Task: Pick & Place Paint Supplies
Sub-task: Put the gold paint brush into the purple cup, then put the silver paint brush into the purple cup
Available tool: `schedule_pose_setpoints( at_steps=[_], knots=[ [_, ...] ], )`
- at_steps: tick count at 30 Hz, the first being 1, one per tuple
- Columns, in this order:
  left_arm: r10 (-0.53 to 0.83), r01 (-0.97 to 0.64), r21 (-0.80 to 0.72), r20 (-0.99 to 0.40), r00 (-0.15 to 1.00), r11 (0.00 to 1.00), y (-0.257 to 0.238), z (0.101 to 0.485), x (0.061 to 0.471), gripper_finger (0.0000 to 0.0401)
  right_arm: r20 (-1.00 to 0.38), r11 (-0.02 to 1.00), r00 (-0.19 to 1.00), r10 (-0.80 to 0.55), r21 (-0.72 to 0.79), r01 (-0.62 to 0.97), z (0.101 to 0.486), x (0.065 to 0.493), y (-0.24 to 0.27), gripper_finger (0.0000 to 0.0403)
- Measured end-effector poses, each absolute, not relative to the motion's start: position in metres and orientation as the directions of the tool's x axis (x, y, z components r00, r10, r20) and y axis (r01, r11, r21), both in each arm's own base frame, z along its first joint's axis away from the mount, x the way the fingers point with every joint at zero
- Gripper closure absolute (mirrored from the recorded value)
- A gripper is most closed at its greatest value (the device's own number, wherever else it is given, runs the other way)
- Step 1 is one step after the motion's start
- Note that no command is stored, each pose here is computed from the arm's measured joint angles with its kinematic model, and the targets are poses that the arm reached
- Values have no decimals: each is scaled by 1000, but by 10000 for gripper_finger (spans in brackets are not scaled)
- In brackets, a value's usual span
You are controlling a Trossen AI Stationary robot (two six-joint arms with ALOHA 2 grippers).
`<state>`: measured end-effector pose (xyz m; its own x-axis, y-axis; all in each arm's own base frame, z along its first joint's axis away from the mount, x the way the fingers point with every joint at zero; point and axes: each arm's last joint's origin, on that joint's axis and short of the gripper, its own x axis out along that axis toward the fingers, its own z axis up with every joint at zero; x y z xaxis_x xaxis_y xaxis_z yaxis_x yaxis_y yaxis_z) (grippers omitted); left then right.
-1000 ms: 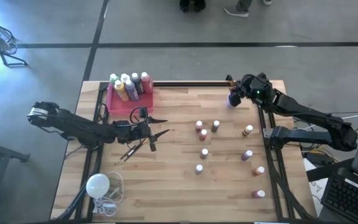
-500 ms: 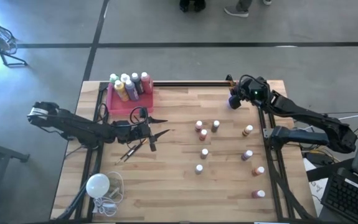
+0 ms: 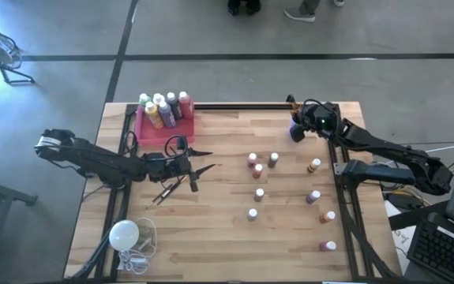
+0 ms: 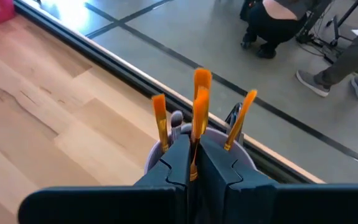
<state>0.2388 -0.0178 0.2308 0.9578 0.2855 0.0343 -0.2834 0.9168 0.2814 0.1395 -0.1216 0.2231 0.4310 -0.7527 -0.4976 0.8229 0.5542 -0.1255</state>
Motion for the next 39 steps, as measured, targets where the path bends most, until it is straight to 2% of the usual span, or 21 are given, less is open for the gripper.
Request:
schedule_pose_setpoints(
  at_steps=[20,30,39],
  knots=[
    [286,-284,279,34,958,917,-18,231,239,213,-509,547,423,-749,-115,829,217,138,-121,386],
    [286,-284,274,34,958,919,-18,231,239,213,-503,523,406,-763,-112,845,222,136,-125,297],
    [286,-283,275,30,958,919,-18,230,239,213,-419,535,454,-786,-95,839,270,139,-127,244]
  ],
)
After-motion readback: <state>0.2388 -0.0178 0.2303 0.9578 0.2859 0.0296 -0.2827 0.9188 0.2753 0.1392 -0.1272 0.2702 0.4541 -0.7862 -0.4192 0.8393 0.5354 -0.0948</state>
